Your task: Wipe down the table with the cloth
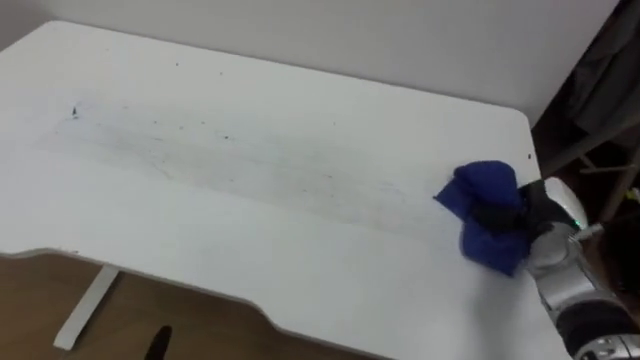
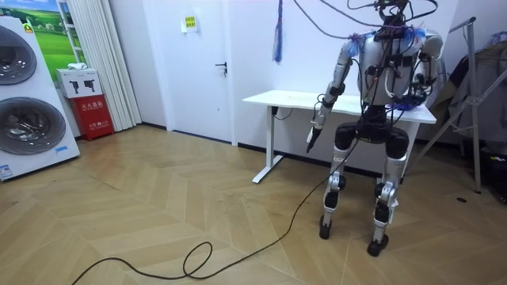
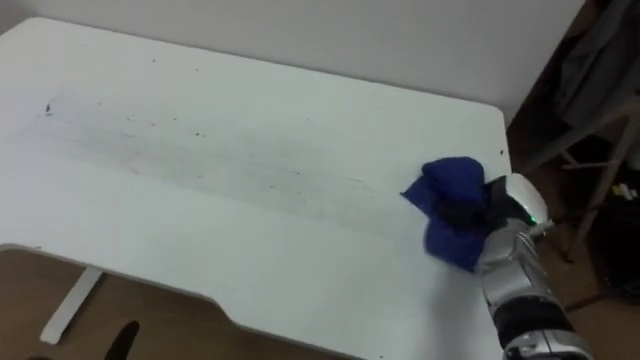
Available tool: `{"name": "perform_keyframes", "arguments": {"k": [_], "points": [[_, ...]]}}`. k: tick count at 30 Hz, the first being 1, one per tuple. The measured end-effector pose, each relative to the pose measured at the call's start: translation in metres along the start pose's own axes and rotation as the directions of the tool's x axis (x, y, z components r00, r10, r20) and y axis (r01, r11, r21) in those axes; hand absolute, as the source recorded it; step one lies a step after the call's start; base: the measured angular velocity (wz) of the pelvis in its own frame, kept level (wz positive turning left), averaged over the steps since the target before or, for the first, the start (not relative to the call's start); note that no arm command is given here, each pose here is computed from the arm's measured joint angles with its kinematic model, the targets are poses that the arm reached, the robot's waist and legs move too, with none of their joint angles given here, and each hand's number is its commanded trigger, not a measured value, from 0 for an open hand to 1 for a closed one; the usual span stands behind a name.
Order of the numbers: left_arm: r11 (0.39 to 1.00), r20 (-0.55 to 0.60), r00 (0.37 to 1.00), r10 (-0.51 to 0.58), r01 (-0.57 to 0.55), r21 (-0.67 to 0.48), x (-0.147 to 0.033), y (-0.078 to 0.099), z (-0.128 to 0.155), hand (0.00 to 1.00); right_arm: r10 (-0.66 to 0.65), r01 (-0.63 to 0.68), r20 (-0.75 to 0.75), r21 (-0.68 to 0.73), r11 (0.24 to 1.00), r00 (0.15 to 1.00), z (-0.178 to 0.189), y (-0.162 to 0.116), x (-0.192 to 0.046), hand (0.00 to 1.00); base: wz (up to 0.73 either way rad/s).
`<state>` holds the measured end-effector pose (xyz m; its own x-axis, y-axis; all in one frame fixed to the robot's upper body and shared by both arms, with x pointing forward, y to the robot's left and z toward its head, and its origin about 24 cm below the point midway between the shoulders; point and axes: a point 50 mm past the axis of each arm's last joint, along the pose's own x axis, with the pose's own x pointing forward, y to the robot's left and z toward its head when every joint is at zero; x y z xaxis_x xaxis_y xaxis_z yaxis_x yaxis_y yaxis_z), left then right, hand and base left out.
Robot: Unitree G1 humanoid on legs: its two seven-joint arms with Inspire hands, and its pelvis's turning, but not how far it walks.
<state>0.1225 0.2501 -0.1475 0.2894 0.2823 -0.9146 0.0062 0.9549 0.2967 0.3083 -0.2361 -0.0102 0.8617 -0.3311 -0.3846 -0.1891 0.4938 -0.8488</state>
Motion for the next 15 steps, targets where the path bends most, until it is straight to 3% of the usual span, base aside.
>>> {"name": "perform_keyframes", "arguments": {"k": [3,9,10,11,12,15], "points": [[1.000,-0.001,1.000,-0.025,0.025,0.005,0.000,-0.004,0.001,0.00,0.028,-0.004,0.195,-0.121,0.993,0.980,0.061,0.004,-0.008,1.00,-0.18],[0.999,-0.024,0.999,-0.030,0.030,0.020,-0.001,-0.006,-0.011,0.00,0.078,-0.018,0.297,-0.198,0.980,0.952,0.090,0.016,-0.020,1.00,0.19],[0.999,-0.028,0.999,-0.030,0.031,0.022,-0.001,-0.006,-0.013,0.00,0.082,-0.022,0.300,-0.200,0.980,0.950,0.090,0.018,-0.020,0.77,0.19],[0.999,-0.036,0.999,-0.026,0.027,0.022,-0.001,-0.005,-0.018,0.00,0.087,-0.026,0.304,-0.202,0.979,0.949,0.089,0.020,-0.021,0.30,0.14],[1.000,-0.040,0.999,-0.019,0.020,0.022,-0.002,-0.003,-0.023,0.00,0.086,-0.023,0.313,-0.200,0.980,0.946,0.088,0.021,-0.022,0.00,0.13],[1.000,-0.010,1.000,-0.022,0.023,0.019,-0.004,-0.003,-0.022,0.00,0.079,-0.012,0.333,-0.198,0.980,0.939,0.086,0.022,-0.023,0.00,0.04]]}}
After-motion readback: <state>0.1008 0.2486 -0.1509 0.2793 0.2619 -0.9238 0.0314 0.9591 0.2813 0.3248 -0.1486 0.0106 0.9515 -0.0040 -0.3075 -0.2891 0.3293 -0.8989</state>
